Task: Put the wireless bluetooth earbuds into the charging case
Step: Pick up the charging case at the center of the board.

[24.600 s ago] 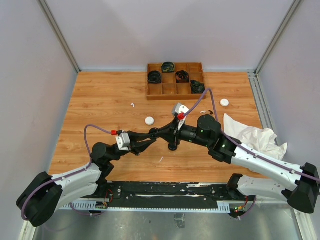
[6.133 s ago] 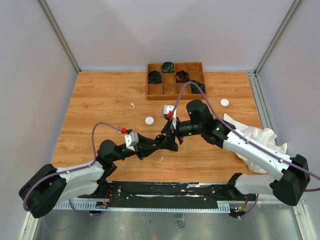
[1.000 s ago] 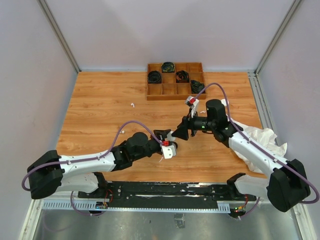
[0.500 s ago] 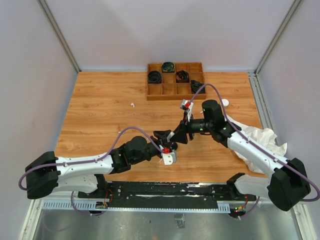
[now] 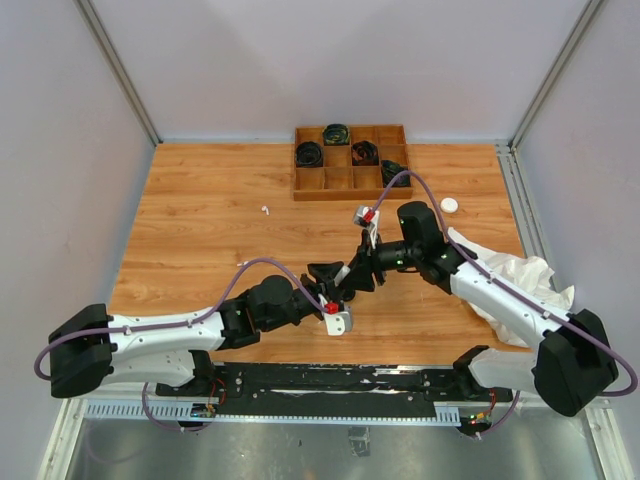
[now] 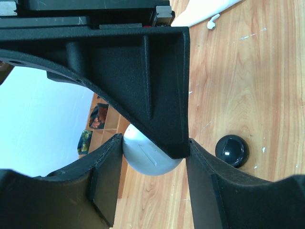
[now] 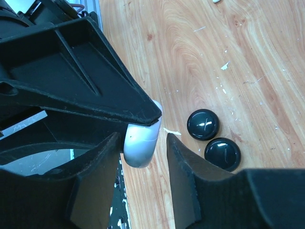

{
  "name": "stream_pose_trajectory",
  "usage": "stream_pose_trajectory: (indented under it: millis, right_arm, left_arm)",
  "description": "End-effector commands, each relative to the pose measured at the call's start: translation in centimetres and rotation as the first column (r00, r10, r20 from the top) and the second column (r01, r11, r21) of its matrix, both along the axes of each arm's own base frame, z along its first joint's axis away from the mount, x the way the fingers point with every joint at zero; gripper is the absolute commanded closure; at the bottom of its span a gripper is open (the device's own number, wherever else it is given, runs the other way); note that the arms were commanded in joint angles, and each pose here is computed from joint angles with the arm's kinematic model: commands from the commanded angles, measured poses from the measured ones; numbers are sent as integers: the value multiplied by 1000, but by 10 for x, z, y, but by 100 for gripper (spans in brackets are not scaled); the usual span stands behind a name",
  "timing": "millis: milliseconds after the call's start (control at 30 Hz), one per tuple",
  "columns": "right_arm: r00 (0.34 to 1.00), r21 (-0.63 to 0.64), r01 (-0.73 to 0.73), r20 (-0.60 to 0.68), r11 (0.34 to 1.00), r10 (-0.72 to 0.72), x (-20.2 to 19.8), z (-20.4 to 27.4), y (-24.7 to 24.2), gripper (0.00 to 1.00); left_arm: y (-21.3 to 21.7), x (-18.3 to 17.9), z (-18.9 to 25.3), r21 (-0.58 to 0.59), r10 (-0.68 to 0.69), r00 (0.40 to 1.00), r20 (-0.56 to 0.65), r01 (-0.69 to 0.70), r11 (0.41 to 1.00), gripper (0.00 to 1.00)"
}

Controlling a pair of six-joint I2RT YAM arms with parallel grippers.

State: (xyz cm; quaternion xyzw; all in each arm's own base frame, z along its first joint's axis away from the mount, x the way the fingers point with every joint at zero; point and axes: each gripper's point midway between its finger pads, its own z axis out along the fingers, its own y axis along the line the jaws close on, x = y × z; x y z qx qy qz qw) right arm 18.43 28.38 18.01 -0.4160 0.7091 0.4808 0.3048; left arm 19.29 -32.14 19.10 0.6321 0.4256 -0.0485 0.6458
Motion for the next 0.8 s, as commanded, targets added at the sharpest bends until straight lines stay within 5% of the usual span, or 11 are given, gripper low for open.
stream_pose_trajectory:
  millis: [0,267,467,767]
  right_arm:
    - [998,33,-52,46,998,51,-1,15,8,58]
    - [994,43,-78,75,996,74,-1,15,10,79]
    - [987,65,-72,145,995,62,1,19,9,88]
    - [957,152,-38,292,988,-8,17,37,12,91]
  left_arm:
    - [-2,-3,17,-49,-10,999,33,12,999,76]
    - [-1,-8,13,-56,-25,1000,18,26,998,67]
    - [4,-12,10,-95,-17,999,-29,14,995,46]
    - [27,-9,28,-382,37,976,-216,-119,916,30]
